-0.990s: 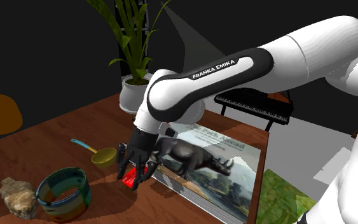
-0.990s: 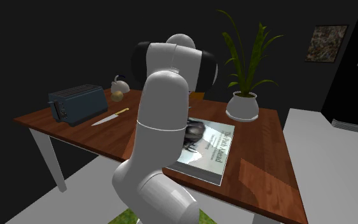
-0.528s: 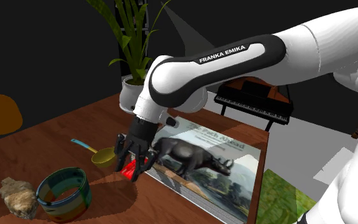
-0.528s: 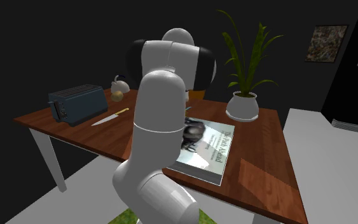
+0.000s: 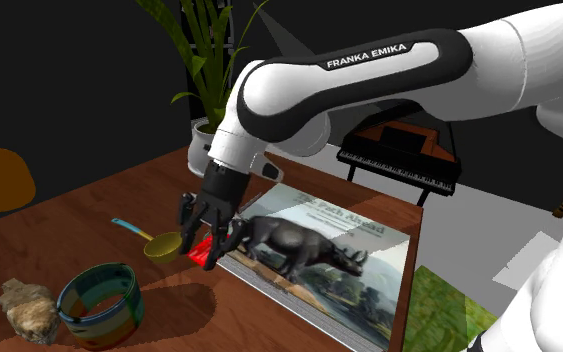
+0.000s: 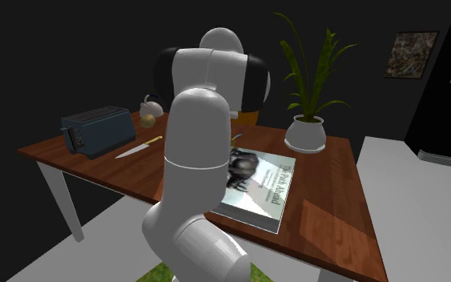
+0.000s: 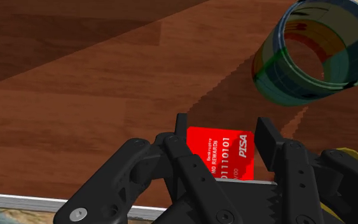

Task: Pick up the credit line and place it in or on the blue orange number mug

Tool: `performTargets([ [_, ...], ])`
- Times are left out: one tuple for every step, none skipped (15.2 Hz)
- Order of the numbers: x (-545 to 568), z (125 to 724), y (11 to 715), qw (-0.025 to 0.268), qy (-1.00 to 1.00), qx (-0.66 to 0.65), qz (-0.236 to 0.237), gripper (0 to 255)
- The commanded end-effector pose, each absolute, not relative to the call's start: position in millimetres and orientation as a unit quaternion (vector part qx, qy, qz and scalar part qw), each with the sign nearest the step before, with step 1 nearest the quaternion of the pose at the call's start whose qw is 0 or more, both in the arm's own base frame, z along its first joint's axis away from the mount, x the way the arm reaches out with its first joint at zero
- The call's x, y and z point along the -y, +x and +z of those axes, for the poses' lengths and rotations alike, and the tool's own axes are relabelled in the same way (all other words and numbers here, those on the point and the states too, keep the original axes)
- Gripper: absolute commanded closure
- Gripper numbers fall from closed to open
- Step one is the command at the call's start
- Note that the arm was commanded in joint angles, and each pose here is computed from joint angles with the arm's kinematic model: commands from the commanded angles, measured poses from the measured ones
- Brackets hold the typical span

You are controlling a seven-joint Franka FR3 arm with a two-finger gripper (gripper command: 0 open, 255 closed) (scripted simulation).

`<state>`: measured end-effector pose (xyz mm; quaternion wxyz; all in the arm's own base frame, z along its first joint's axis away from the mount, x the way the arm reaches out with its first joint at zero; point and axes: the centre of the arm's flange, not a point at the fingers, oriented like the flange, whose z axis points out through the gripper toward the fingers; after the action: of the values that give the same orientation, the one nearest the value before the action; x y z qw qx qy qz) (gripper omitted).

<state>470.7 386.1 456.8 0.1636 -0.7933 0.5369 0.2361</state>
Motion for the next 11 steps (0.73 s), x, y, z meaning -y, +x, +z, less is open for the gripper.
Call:
performTargets([
  [-387, 468, 470, 0.163, -0.793, -0.537, 0.236, 255],
  [-387, 474, 470, 0.163, -0.793, -0.537, 0.236, 255],
  [-387, 479, 470, 0.163, -0.793, -0.537, 0.236, 255],
  [-387, 481, 470, 0.163, -0.793, -0.537, 0.236, 255],
  [-399, 482, 475, 0.163, -0.793, -0.537, 0.236, 255],
  [-411, 482, 479, 0.163, -0.793, -0.537, 0.236, 255],
  [-424, 483, 484, 0.163, -0.793, -0.537, 0.236, 255],
  [-436, 484, 489, 0.163, -0.793, -0.537, 0.236, 255],
  [-448, 484, 494, 0.163, -0.793, -0.537, 0.236, 255],
  [-460, 485, 499, 0.163, -0.793, -0.537, 0.236, 255],
  [-473, 486, 503, 0.163, -0.793, -0.537, 0.236, 255],
])
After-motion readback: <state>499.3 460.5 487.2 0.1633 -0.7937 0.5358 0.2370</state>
